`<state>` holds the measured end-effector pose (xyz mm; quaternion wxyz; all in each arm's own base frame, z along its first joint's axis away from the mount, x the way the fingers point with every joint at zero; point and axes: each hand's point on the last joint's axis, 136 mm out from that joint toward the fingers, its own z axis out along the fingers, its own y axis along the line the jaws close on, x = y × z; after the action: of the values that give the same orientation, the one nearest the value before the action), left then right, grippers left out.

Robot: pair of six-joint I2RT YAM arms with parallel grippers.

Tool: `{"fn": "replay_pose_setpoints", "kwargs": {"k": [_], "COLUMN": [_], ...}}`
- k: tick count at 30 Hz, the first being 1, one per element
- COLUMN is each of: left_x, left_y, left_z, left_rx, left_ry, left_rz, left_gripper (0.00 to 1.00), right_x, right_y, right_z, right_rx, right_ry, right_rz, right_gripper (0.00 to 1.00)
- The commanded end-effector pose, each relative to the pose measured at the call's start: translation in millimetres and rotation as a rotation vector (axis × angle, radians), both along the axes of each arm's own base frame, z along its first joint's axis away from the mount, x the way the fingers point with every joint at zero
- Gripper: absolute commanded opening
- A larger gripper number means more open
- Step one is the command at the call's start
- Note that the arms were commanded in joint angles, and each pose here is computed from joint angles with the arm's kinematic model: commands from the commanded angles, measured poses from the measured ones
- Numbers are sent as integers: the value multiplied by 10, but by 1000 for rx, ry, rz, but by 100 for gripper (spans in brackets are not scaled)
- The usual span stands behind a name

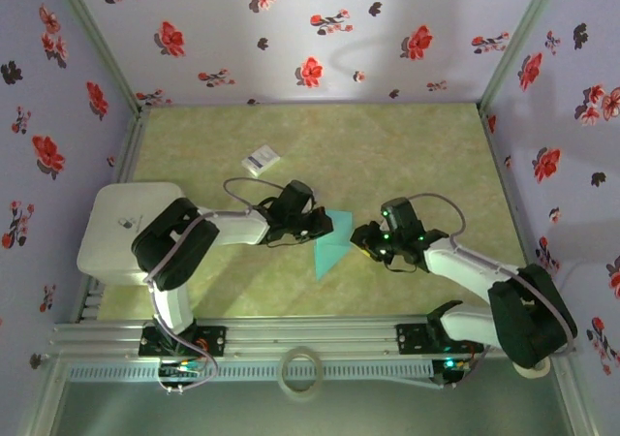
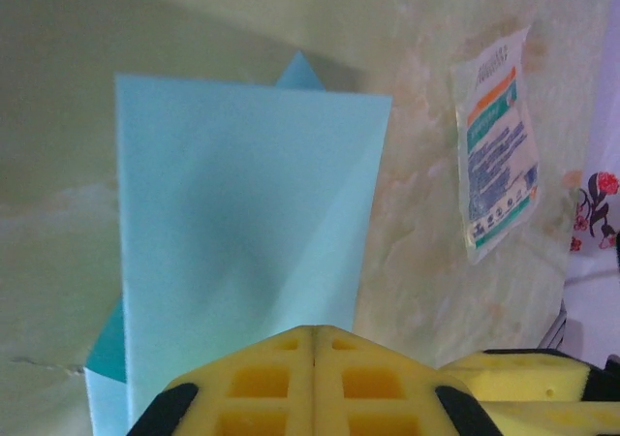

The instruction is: Fold a paper plane with a square sheet of paper (pick it up from the middle)

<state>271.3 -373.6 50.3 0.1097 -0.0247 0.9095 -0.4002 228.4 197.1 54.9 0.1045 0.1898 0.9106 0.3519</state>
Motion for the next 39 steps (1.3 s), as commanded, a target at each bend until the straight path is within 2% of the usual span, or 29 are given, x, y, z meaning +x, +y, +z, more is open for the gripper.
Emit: {"fn": "replay_pose_setpoints", "kwargs": {"k": [1, 16, 29, 39], "left_x": [84, -3, -15, -8], "left_y": [77, 235, 222, 219], "left_z": [-116, -461, -424, -409], "left_rx": [7, -10, -26, -29], "left_ry": [11, 84, 83, 83], "left_rz": [38, 74, 55, 48], "left_gripper": [2, 1, 0, 0], "right_x": [0, 119, 365, 549], "right_y": [49, 208, 328, 377], "right_z": [-43, -117, -71, 9], "right_rx": [21, 41, 143, 222], "right_ry": [5, 41, 9, -17], "right_rz": [28, 75, 94, 165], "right_gripper": [36, 44, 43, 40]}}
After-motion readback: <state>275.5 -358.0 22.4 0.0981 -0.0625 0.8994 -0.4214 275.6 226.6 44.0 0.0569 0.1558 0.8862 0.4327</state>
